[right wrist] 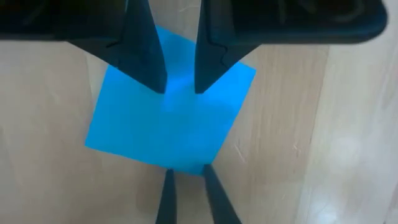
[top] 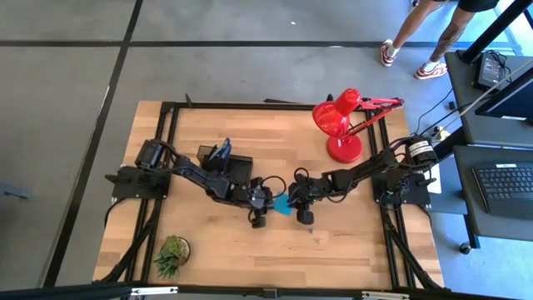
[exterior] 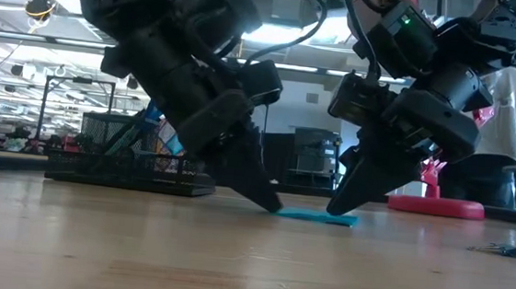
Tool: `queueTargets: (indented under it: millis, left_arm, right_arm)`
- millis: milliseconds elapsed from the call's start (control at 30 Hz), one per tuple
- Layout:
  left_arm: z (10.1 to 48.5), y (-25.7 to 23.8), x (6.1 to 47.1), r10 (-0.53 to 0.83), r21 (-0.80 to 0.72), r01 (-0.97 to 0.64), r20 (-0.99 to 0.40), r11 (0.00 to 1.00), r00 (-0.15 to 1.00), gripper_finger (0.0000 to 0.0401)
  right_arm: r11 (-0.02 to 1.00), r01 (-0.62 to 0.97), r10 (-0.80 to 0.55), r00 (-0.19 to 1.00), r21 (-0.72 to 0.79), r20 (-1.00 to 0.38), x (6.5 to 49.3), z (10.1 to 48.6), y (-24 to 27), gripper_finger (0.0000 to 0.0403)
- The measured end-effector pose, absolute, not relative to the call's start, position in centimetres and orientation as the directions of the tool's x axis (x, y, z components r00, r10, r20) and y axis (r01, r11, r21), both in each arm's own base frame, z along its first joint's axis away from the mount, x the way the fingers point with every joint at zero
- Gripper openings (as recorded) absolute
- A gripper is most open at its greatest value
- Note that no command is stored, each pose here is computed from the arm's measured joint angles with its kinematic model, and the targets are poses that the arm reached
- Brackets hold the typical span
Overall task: Pick and place office supplies into organizer
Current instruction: Put the blue sticky notes into the black desk organizer
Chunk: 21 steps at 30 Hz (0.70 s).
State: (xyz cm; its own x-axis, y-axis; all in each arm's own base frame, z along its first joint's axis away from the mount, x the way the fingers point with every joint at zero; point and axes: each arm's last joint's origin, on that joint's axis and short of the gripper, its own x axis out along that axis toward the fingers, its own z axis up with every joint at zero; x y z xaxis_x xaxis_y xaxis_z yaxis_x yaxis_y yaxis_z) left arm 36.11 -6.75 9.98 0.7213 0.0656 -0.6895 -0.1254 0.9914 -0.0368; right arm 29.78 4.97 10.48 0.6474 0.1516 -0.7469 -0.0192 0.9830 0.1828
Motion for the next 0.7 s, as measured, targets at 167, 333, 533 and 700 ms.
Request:
queueTargets:
  millis: [167,333,533,700]
  left_arm:
    - [9.5,-6.8,36.3,0.040,-0.066,-0.116,-0.684,0.991,0.728,0.0097]
    - [9.3,-6.6,36.3,0.037,-0.079,-0.127,-0.695,0.989,0.718,0.0096]
    - [8.7,-6.2,36.3,0.045,-0.097,-0.165,-0.719,0.982,0.693,0.0069]
    - [8.6,-6.2,36.5,0.038,-0.109,-0.161,-0.704,0.981,0.710,0.0042]
  right_arm:
    - [0.983,-0.020,0.150,0.665,0.183,-0.732,29.9,10.6,5.0,0.0091]
    - [0.983,-0.021,0.151,0.669,0.184,-0.728,30.0,10.6,5.0,0.0091]
    - [0.980,-0.032,0.166,0.680,0.198,-0.714,30.5,11.1,5.2,0.0091]
    - [0.951,-0.153,0.299,0.677,0.270,-0.673,31.5,12.2,6.2,0.0091]
